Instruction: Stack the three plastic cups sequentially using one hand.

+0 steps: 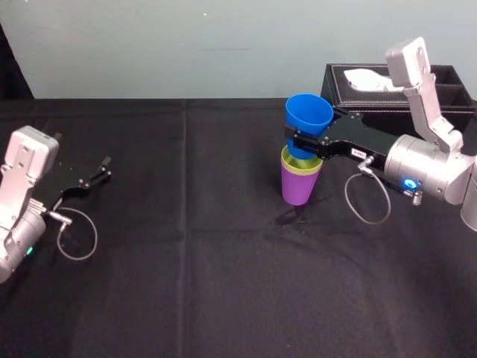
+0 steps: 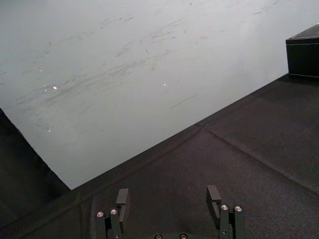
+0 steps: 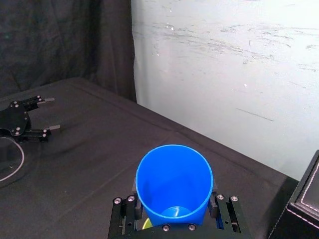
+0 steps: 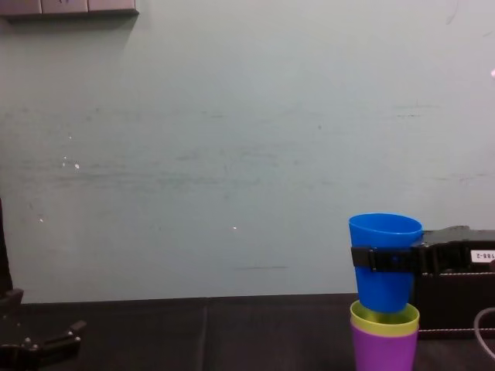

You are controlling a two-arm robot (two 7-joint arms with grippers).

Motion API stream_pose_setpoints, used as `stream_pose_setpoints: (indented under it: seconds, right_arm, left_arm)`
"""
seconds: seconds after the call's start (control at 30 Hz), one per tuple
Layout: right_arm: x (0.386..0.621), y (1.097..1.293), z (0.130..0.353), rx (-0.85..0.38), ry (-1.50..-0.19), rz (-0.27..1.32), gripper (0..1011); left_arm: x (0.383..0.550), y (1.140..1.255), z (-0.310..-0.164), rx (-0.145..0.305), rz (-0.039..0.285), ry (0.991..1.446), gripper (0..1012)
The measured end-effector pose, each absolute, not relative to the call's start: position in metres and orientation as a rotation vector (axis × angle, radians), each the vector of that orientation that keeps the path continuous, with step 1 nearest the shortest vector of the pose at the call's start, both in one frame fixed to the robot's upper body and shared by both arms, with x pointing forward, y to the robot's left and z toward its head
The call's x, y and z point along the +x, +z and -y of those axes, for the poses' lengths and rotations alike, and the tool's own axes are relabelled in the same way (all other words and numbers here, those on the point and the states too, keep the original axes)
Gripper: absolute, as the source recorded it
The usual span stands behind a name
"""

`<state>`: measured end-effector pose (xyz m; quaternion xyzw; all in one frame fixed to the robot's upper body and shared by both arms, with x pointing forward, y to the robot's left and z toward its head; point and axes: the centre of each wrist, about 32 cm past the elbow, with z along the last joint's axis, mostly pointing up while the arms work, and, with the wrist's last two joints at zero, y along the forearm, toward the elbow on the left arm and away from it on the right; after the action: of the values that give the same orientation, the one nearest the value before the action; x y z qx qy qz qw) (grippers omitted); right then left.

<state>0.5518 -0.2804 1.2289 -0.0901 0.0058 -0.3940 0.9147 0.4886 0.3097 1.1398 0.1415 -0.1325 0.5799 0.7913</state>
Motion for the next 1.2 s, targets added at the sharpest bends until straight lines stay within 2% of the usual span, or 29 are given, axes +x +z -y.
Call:
stream_pose_setpoints:
  seconds: [0.8, 1.13, 1.2]
  right_arm:
    - [0.549, 1.211, 0.281, -0.207, -0.800, -0.047, 726]
    - [0.550, 1.211, 0.280, -0.209, -0.799, -0.046, 726]
    - [0.550, 1.211, 0.281, -0.208, -0.799, -0.046, 756]
  left_arm:
    - [0.489, 1.140, -0.310, 0.304, 0.285, 1.248, 1012]
    - [0.489, 1.140, -0.310, 0.304, 0.285, 1.248, 1011]
    - [0.489, 1.140, -0.310, 0.304, 0.285, 1.248, 1011]
